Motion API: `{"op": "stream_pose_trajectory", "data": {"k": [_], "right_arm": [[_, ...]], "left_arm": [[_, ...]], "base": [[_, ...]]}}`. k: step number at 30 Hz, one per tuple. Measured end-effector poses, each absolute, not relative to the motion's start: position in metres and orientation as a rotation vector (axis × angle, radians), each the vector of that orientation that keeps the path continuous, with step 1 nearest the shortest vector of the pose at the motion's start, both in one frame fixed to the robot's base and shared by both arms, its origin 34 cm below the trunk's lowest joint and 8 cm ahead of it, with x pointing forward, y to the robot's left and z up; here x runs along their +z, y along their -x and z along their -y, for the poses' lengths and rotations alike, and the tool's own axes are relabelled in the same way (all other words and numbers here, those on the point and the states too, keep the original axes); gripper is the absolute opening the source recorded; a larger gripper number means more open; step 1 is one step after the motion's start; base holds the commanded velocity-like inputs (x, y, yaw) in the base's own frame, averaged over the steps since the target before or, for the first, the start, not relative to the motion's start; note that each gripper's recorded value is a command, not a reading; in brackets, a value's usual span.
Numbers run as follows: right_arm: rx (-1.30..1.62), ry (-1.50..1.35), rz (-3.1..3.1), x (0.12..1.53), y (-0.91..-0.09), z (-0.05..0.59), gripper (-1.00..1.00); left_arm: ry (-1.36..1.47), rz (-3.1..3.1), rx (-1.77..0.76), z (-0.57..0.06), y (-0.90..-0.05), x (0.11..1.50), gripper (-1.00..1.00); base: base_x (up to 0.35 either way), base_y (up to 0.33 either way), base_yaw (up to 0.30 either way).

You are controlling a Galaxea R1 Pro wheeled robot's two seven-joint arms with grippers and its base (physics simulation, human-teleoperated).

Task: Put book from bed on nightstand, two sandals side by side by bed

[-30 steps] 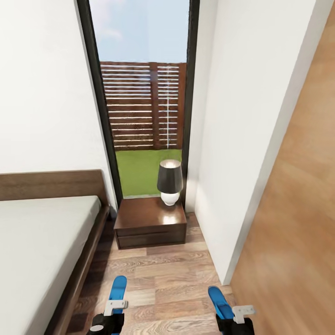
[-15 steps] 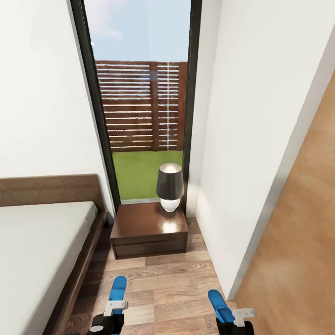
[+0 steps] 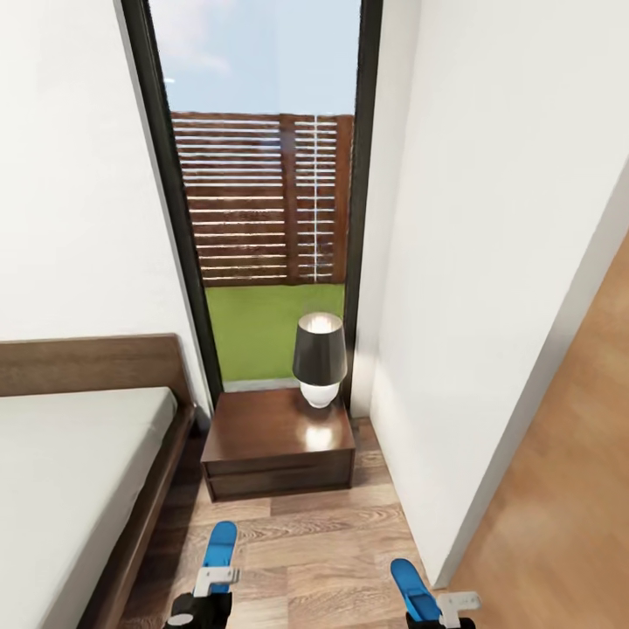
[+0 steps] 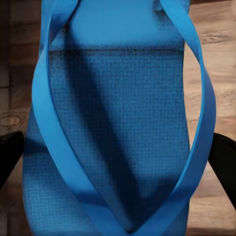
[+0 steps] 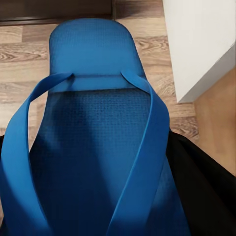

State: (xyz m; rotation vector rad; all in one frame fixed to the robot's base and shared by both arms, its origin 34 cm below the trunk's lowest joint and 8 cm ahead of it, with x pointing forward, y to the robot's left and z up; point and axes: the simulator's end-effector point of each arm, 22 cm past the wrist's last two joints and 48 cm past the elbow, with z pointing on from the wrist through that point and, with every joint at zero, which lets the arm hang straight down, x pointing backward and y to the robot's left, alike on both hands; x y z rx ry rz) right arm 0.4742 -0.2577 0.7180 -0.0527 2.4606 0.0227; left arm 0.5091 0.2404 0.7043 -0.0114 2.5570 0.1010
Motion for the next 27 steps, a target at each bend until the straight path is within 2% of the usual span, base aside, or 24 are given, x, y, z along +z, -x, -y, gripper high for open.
{"op": "stream_pose_trajectory", "data": {"k": [8,27], "right_arm": [[0.026,0.053,-2.501,0.706,-0.459,0.257,-1.0],[0.036,0.053,-2.543,0.686,-0.428,0.255,-1.0]], "left_arm": [[0.013,-2.591,0.102,-0.241,-0.484,0.692,-1.0],[0.011,-2.639,0.096,-0.241,-0.442,0.674,-1.0]], "base": [[0.079,0.0,0.0],[0.005,0.0,0.0]]}}
